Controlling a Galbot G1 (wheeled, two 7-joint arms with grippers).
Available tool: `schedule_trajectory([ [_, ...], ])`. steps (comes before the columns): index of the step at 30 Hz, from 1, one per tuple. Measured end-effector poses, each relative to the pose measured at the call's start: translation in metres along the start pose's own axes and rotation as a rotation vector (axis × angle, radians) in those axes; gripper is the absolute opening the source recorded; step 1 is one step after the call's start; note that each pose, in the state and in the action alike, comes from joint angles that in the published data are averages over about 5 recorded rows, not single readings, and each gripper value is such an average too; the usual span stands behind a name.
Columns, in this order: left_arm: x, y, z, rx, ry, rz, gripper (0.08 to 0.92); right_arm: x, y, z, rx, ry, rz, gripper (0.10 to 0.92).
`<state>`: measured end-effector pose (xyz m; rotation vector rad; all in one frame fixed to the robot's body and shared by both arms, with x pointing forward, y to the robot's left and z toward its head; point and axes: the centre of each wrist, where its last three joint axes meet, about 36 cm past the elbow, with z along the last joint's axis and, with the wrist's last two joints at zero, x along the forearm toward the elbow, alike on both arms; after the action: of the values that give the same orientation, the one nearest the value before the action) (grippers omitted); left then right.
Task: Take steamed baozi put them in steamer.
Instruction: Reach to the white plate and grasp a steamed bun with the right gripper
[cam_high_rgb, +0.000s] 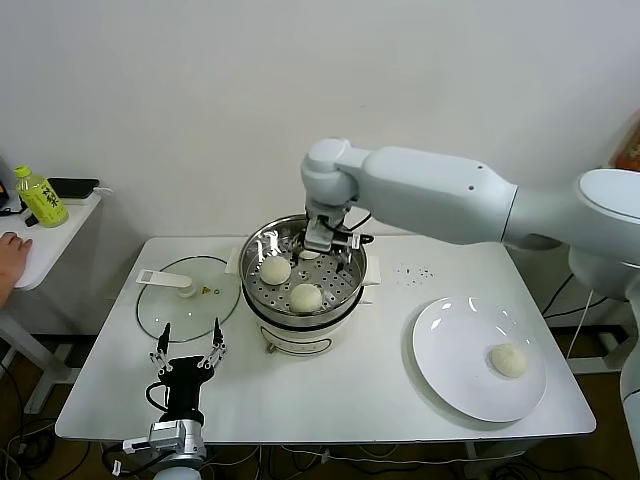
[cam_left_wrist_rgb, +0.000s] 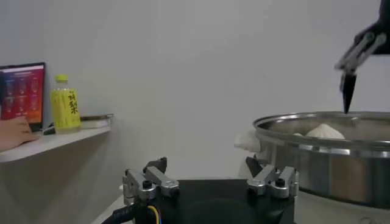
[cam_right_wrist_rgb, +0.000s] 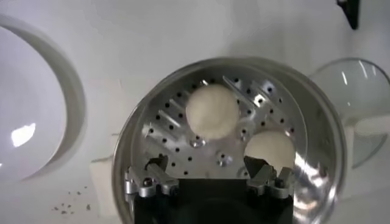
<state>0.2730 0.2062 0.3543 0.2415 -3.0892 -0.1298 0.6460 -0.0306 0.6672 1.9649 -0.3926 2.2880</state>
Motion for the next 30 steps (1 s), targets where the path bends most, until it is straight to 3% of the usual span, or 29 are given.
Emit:
schedule_trajectory([
  [8, -0.001, -0.002, 0.001, 0.003, 0.001, 0.004, 0.823, 0.048, 0.045, 0.045, -0.224, 0.023, 0.048, 0.823],
  [17, -0.003, -0.005, 0.003, 0.005, 0.003, 0.012, 0.823, 0.082, 0.135, 0.082, -0.574, 0.01, 0.116, 0.823],
  [30, 0.001, -0.006, -0.004, -0.01, -0.02, 0.024, 0.823, 0.057, 0.292, 0.071, -1.024, -0.001, 0.119, 0.823],
])
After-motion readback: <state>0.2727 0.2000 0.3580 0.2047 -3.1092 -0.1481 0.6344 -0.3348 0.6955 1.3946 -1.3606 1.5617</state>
